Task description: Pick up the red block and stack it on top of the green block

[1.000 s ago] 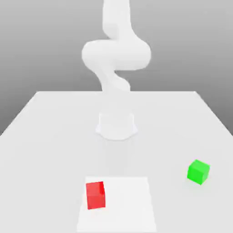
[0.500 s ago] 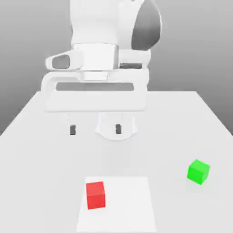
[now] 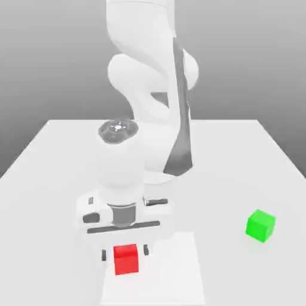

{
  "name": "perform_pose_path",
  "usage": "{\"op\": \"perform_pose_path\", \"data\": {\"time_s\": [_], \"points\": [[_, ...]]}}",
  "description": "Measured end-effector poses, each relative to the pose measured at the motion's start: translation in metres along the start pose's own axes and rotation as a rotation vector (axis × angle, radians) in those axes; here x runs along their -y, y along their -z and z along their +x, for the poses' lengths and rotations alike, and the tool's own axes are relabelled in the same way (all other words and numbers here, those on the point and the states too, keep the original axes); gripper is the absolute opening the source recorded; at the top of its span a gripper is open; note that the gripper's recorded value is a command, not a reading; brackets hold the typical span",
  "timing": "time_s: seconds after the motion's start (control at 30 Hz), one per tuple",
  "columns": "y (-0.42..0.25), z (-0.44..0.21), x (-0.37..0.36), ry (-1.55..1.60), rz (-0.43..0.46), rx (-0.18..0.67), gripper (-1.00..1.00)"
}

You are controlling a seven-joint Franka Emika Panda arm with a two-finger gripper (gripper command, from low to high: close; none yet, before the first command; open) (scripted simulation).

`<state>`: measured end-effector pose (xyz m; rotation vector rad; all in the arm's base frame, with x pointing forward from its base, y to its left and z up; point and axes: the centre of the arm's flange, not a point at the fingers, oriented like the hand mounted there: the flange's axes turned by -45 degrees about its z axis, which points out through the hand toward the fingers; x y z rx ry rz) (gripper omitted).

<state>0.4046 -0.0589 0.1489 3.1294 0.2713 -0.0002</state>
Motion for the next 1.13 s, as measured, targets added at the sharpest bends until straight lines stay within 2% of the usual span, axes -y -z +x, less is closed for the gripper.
{"op": "perform_pose_path", "data": {"time_s": [0.13, 0.33, 0.57, 0.8, 1.0, 1.03, 1.13], "points": [[-0.001, 0.000, 0.000, 0.000, 0.000, 0.000, -1.00], [0.054, 0.001, 0.005, 0.015, 0.002, 0.000, -1.00], [0.078, 0.011, 0.178, 0.555, 0.014, -0.003, -1.00], [0.096, -0.049, 0.329, 1.096, 0.004, 0.000, -1.00], [0.047, -0.056, 0.343, 1.155, -0.002, 0.000, -1.00], [0.037, -0.057, 0.342, 1.156, -0.001, 0.001, 1.00], [0.037, -0.057, 0.342, 1.156, -0.001, 0.001, 1.00]]}}
